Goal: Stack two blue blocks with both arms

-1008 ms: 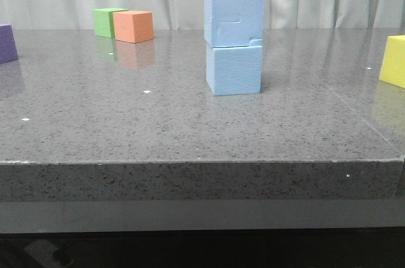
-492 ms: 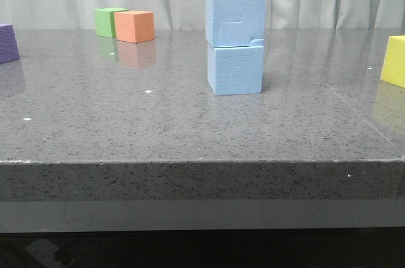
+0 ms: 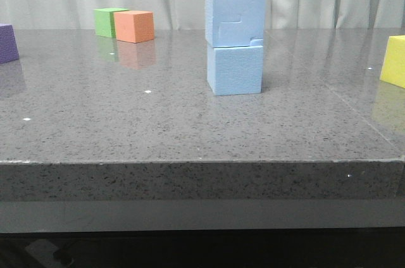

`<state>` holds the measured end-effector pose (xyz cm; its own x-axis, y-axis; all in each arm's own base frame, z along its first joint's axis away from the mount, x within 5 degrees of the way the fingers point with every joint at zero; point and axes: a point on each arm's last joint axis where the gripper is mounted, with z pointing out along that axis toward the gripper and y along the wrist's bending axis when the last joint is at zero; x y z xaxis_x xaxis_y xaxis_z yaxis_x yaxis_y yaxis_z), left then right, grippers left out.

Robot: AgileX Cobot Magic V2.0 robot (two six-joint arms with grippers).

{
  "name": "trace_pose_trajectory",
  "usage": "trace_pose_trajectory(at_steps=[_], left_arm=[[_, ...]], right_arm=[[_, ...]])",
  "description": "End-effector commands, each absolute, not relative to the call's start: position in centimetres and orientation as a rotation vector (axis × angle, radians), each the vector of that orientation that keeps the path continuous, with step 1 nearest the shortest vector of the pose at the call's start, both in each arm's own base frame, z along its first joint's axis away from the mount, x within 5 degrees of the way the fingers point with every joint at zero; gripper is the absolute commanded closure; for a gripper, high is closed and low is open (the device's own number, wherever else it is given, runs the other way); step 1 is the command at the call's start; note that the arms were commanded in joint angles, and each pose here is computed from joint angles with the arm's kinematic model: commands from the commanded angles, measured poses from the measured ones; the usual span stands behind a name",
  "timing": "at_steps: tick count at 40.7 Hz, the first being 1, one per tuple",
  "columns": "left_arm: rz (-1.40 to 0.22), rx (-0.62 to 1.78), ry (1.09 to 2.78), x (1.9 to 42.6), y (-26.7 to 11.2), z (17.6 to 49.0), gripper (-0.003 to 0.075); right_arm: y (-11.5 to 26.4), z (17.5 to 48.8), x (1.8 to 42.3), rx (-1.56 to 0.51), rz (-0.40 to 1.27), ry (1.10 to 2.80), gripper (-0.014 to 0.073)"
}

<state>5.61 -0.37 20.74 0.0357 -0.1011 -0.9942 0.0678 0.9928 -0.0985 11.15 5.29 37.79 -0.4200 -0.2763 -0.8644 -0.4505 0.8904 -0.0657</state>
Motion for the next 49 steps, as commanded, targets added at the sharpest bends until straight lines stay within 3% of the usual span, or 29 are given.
trace_pose_trajectory(at_steps=[1, 11, 19, 28, 36, 49], left_arm=[[-0.146, -0.037, 1.431, 5.4, -0.3, 21.5, 0.0741], [-0.146, -0.037, 1.431, 5.4, -0.3, 21.5, 0.0741], [-0.146, -0.037, 1.431, 5.4, -0.3, 21.5, 0.0741], [-0.146, -0.037, 1.431, 5.4, -0.3, 21.5, 0.0741], [-0.146, -0.037, 1.431, 5.4, -0.3, 21.5, 0.0741], [-0.146, -0.037, 1.431, 5.4, -0.3, 21.5, 0.0741]], right_arm=[[5.3, 39.1, 11.3, -0.507, 0.217, 1.939, 0.0715], [5.3, 39.1, 11.3, -0.506, 0.218, 1.933, 0.0715], [3.8, 37.1, 10.1, -0.429, 0.17, 1.894, 0.0715], [1.7, 31.2, 7.9, -0.251, 0.108, 1.733, 0.0715], [0.6, 25.3, 5.5, -0.125, 0.052, 1.459, 0.0715], [0.0, 21.0, 5.4, 0.05, 0.046, 1.442, 0.0715]])
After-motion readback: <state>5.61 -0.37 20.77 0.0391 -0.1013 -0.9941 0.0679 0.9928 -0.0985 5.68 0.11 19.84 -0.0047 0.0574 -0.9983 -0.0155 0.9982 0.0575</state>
